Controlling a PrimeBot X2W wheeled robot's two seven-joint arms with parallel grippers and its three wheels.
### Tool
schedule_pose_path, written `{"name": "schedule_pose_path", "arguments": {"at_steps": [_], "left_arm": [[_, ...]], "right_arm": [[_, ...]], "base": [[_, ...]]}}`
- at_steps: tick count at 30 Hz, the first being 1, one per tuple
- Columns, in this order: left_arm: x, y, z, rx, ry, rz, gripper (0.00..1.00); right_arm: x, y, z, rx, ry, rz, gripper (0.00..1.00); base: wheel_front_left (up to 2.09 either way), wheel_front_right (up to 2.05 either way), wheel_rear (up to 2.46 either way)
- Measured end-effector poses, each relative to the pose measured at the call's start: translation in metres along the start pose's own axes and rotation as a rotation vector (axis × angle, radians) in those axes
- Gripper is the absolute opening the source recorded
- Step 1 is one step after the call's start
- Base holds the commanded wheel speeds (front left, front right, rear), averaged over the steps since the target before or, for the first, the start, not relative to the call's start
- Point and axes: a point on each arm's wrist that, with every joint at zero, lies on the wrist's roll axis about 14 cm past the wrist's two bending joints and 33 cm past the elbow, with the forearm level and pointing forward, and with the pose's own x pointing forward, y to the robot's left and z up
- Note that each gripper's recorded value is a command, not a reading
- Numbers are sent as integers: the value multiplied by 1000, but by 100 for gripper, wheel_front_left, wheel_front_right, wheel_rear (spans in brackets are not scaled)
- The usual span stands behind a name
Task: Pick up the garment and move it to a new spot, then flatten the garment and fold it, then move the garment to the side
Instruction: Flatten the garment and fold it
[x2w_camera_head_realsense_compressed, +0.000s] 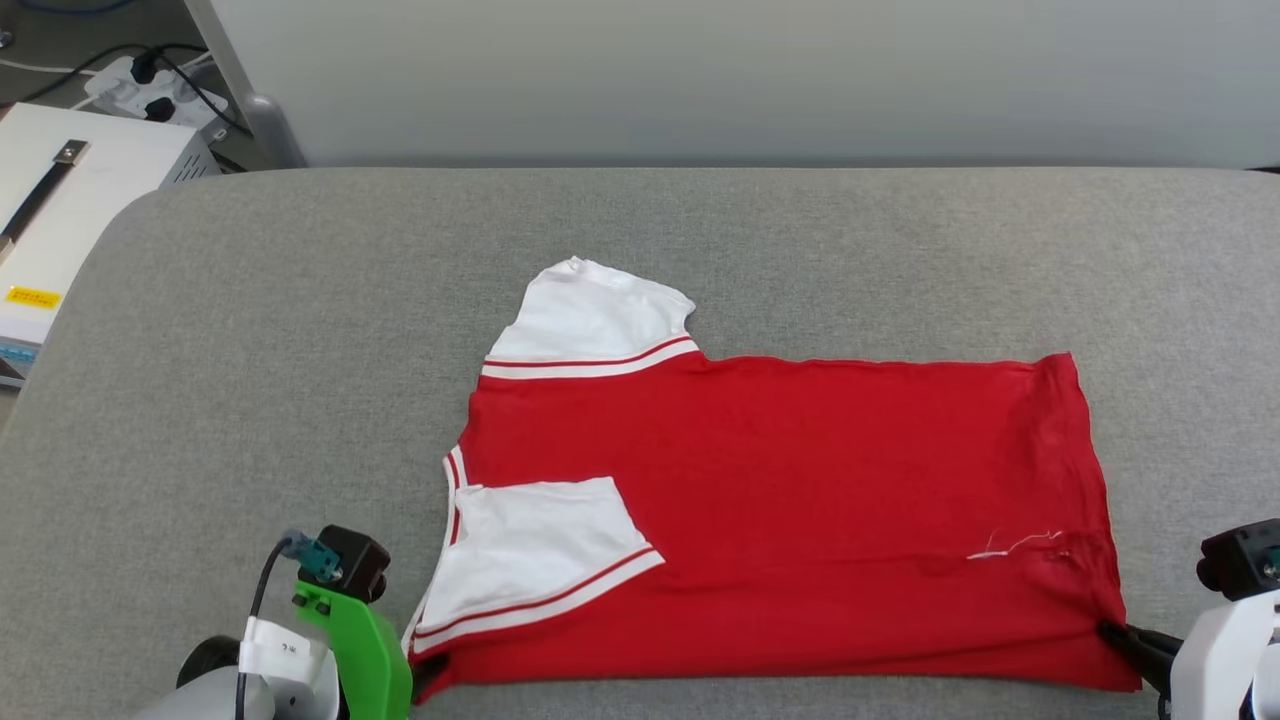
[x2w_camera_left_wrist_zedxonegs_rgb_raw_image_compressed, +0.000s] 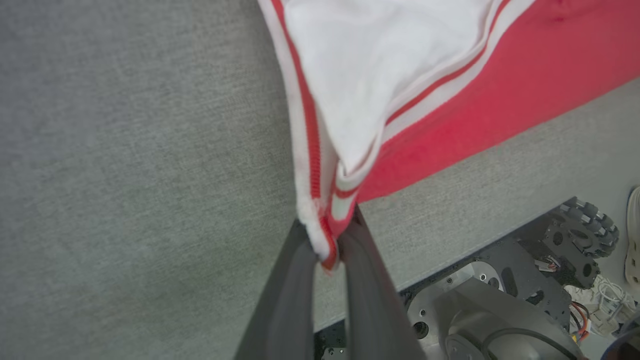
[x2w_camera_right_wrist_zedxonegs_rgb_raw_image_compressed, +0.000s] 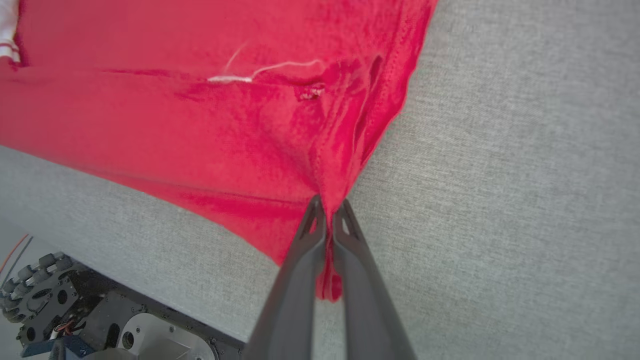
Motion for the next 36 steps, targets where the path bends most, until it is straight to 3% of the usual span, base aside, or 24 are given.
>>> {"name": "schedule_pose_path", "arguments": {"at_steps": [7,8,9,10,11,19,27,36], "left_arm": [[15,6,-17,-52,50,2,0],[15,9,-17,-57,44,8,16],[15,10,-15,-61,32,14,47],[15,11,-13,-60,18,19,100],[14,13,-11,-56,0,27,100],[-14,21,34,-3,-190,65,100],[-51,28,145,153,-496,134,100],[-52,13,267,304,-701,124,100]], "right_arm": [[16,-2,-33,53,98,-19,0],[18,-2,-33,58,93,-20,0],[19,-3,-31,61,83,-21,27],[20,-3,-29,63,71,-23,79],[20,-3,-27,65,53,-24,100],[7,-10,23,31,-204,-61,100],[-20,-12,92,13,-558,-121,100],[-28,-2,142,-21,-775,-158,100]], "base": [[0,0,0],[0,0,0],[0,0,0],[0,0,0],[0,0,0],[0,0,0],[0,0,0],[0,0,0]]}}
